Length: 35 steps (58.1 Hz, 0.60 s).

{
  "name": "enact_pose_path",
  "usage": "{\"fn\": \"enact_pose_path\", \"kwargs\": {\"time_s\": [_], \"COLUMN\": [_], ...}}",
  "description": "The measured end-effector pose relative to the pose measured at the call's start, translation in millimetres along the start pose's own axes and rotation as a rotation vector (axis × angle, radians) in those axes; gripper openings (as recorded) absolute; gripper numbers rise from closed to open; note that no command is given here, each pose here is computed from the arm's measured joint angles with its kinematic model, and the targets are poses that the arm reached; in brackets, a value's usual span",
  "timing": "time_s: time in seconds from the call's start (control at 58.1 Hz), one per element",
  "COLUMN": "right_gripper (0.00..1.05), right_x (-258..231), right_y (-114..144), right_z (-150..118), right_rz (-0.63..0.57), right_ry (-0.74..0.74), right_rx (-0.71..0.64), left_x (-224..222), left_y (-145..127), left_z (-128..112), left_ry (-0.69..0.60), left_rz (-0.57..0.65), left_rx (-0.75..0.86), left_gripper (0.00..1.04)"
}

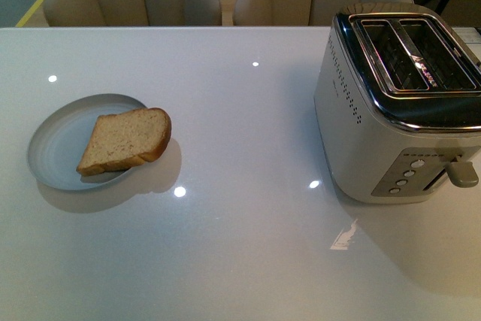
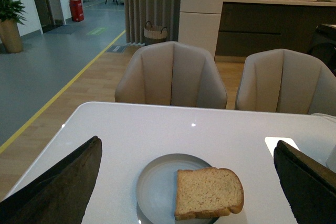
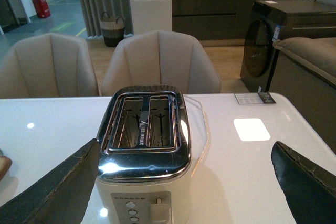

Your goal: Left arm holds plate, right arm toasts bread

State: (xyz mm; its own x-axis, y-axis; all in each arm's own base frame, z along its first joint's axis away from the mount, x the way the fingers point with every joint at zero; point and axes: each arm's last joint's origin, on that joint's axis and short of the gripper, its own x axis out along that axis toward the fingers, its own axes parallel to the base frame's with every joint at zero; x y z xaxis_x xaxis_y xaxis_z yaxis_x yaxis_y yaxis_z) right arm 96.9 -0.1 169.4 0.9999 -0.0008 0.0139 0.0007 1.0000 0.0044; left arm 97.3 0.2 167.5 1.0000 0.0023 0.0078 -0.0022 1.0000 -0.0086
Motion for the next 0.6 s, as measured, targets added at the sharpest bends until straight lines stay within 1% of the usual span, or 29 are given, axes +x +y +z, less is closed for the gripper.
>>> {"fn": "enact_pose_path", "kwargs": {"time_s": [0.43,0.465,0.482,0.516,0.534,0.568,0.602], "right_gripper": [0.96,0.96,0.96,0.96,0.96,0.96,0.96], "right_x": [0.0,0.0,0.0,0.0,0.0,0.0,0.0], "right_y": [0.0,0.0,0.0,0.0,0.0,0.0,0.0], "right_z": [0.0,0.0,0.0,0.0,0.0,0.0,0.0], "right_rz": [0.000,0.000,0.000,0.000,0.000,0.001,0.000], "right_ry": [0.000,0.000,0.000,0.000,0.000,0.000,0.000], "right_rx": [0.000,0.000,0.000,0.000,0.000,0.000,0.000], "left_x": [0.0,0.4,0.1,1.4,2.0,4.9,8.5], "left_y": [0.0,-0.2,-1.0,-1.5,-1.7,-1.9,-1.9], "left_z": [0.1,-0.8,-0.6,0.9,1.1,0.2,-1.7], "left_ry": [0.000,0.065,0.145,0.328,0.370,0.506,0.563], "left_rz": [0.000,-0.022,-0.049,-0.052,-0.051,-0.027,-0.010], "left_rx": [0.000,-0.037,-0.067,-0.165,-0.186,-0.263,-0.304], "left_gripper": [0.98,0.98,0.98,0.98,0.98,0.98,0.98]}}
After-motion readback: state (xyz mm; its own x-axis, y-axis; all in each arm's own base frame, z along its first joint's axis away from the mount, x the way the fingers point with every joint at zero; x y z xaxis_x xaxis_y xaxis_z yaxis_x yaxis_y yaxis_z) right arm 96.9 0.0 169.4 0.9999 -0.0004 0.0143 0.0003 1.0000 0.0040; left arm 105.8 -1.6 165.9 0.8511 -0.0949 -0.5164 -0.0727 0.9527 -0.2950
